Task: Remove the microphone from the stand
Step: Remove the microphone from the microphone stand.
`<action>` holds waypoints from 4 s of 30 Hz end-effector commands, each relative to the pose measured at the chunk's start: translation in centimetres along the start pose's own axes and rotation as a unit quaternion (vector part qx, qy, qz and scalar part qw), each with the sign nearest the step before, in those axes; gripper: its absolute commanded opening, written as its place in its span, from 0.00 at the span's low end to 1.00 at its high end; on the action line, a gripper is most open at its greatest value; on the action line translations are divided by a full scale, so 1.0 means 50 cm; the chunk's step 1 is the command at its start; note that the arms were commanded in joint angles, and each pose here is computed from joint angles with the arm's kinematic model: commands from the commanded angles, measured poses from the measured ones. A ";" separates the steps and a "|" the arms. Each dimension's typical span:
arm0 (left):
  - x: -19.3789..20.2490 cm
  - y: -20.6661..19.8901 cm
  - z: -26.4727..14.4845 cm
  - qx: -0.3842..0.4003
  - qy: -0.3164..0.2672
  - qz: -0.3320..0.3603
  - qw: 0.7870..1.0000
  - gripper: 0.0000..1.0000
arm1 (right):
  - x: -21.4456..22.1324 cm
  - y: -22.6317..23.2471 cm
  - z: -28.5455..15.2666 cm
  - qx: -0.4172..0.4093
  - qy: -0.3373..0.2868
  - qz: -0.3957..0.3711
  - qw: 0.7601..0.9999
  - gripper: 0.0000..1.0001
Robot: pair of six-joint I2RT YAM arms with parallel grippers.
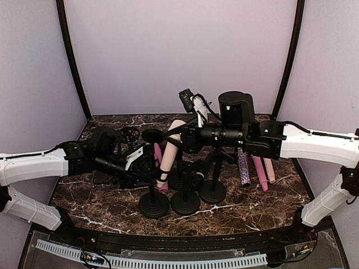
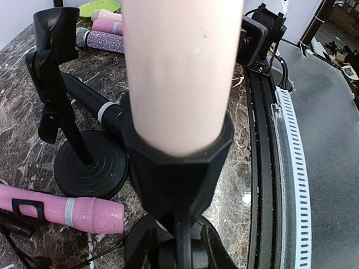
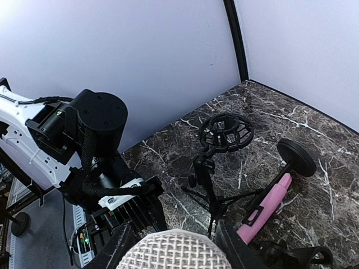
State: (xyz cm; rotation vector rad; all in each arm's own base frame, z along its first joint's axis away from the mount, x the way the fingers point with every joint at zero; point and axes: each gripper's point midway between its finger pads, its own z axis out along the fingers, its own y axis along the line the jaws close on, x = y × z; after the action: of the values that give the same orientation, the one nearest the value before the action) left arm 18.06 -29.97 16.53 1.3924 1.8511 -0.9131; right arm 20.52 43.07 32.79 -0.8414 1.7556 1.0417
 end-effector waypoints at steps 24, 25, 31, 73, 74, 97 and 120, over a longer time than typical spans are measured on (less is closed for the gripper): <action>0.063 0.033 0.009 -0.040 0.062 -0.016 0.997 0.00 | -0.158 -0.015 -0.051 -0.014 -0.114 0.082 0.990 0.00; 0.064 0.033 0.009 -0.039 0.063 -0.017 0.997 0.00 | -0.160 -0.022 -0.051 -0.004 -0.115 0.083 0.990 0.00; 0.067 0.031 0.012 -0.033 0.065 -0.019 0.997 0.00 | -0.186 -0.050 -0.076 0.046 -0.135 0.077 0.987 0.00; 0.084 0.024 0.031 -0.018 0.086 -0.026 0.996 0.00 | -0.222 0.083 -0.130 -0.107 -0.140 -0.070 0.982 0.00; 0.087 0.025 0.031 -0.018 0.088 -0.026 0.996 0.00 | -0.223 0.078 -0.128 -0.101 -0.139 -0.067 0.983 0.00; 0.091 0.024 0.035 -0.021 0.096 -0.025 0.995 0.00 | -0.232 0.058 -0.133 -0.073 -0.143 -0.057 0.985 0.00; 0.091 0.026 0.035 -0.028 0.099 -0.022 0.994 0.00 | -0.235 0.038 -0.141 -0.046 -0.150 -0.054 0.986 0.00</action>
State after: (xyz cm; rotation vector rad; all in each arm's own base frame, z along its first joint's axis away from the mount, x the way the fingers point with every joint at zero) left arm 18.49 -31.20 16.17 1.4295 1.8403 -0.8901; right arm 20.65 40.02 40.14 -0.8769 1.5659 1.0964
